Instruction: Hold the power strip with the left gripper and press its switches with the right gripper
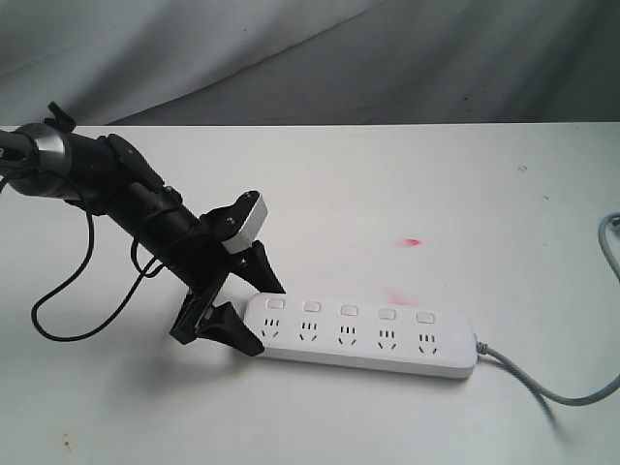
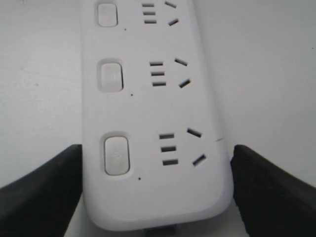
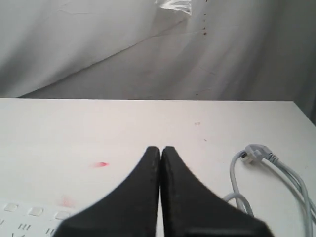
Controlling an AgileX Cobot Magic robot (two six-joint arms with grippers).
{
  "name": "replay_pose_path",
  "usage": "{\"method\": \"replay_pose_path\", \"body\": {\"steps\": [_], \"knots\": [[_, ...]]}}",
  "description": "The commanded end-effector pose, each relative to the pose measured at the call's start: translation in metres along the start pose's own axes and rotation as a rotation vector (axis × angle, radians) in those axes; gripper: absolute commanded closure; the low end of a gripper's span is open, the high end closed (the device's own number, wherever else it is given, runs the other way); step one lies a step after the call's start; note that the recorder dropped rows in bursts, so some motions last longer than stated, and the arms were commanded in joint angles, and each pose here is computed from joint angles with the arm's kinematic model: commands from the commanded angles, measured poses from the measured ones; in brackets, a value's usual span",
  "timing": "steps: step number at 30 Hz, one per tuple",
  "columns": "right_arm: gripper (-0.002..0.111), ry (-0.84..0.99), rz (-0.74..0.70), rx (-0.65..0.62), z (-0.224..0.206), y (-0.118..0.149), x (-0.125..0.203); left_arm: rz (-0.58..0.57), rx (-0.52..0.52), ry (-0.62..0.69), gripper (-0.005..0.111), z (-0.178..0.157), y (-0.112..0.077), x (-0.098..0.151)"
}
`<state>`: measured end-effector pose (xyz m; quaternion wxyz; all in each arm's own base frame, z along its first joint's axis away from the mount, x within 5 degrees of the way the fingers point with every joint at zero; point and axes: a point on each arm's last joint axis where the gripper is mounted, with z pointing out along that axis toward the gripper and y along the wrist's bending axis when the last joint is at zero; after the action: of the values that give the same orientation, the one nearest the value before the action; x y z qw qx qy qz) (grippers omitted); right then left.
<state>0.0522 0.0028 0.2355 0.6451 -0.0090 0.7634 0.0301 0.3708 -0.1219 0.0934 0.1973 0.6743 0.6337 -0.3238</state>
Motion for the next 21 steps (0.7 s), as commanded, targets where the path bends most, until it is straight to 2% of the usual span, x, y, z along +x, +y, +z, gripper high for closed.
{"method": "replay_pose_path", "body": {"steps": [1, 6, 21], "knots": [[0.108, 0.015, 0.019, 0.056, 0.006, -0.004, 0.029, 0.004, 0.007, 0.0, 0.107, 0.003, -0.001, -0.001], [0.108, 0.054, 0.031, 0.111, 0.01, -0.008, 0.049, 0.006, 0.007, 0.0, 0.107, 0.003, -0.001, -0.001], [0.108, 0.075, 0.016, 0.12, 0.01, -0.008, 0.051, 0.003, 0.009, -0.001, 0.107, 0.003, -0.001, -0.001]]}}
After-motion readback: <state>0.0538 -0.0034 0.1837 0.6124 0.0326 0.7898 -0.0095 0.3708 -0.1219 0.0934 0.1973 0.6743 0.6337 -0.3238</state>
